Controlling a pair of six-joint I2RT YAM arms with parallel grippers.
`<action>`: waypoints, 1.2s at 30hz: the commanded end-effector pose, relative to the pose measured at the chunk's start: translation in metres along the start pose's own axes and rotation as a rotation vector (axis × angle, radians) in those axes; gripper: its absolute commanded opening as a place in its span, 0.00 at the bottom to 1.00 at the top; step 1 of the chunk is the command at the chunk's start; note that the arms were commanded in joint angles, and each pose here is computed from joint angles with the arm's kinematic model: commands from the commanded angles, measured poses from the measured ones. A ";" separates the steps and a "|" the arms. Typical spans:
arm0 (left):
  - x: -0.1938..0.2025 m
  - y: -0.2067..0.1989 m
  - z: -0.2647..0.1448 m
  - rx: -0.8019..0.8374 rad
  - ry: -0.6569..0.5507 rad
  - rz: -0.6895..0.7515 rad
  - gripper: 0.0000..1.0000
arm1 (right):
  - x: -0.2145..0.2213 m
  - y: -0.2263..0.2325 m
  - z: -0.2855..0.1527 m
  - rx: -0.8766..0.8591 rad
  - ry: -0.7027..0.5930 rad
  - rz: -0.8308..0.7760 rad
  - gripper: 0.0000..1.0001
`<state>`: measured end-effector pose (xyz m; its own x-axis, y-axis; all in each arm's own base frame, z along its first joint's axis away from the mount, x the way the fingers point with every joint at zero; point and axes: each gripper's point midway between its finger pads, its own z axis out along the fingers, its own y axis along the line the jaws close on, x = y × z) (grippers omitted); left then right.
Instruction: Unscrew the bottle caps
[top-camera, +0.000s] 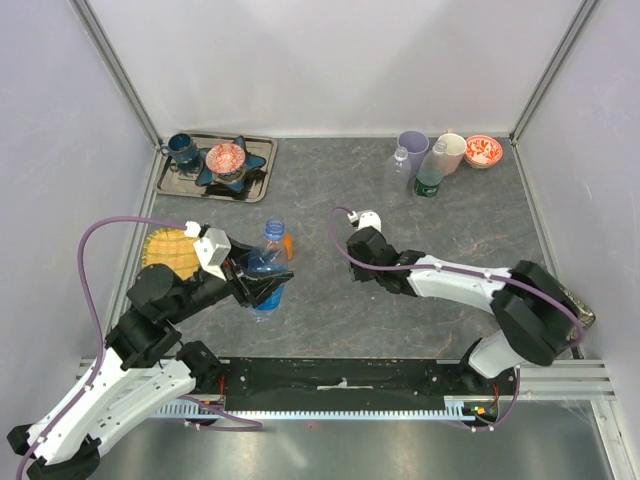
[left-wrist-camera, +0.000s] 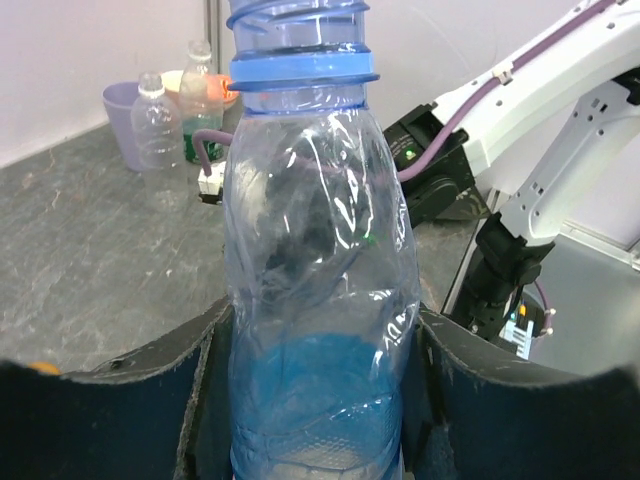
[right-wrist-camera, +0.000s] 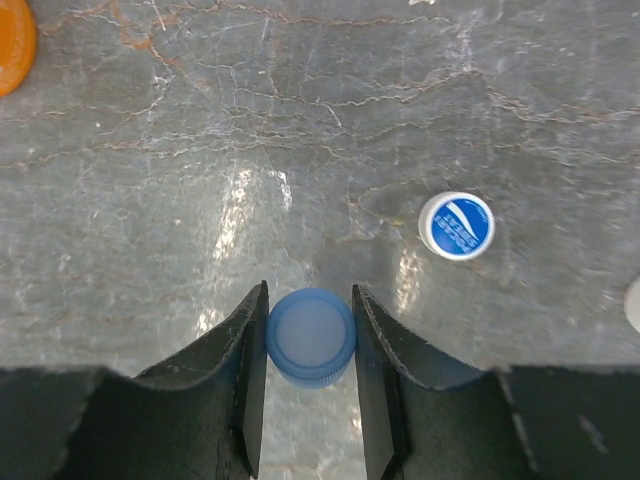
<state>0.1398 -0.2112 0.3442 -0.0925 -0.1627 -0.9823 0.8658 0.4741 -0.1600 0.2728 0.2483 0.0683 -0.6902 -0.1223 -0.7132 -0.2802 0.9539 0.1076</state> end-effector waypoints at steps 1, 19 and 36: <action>0.006 0.008 -0.007 -0.046 0.001 0.018 0.49 | -0.023 0.024 0.023 -0.053 -0.074 0.066 0.00; 0.021 0.012 -0.014 -0.067 0.026 0.013 0.49 | 0.019 0.016 0.073 0.050 0.087 0.056 0.38; 0.020 0.012 -0.012 -0.064 0.025 0.014 0.51 | -0.096 0.028 0.007 -0.001 -0.180 0.156 0.79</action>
<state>0.1388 -0.1997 0.3142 -0.1327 -0.1294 -0.9827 0.8341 0.5209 -0.1812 0.3045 0.2833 0.0360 -0.7246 -0.0511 -0.6873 -0.2118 0.9655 0.1515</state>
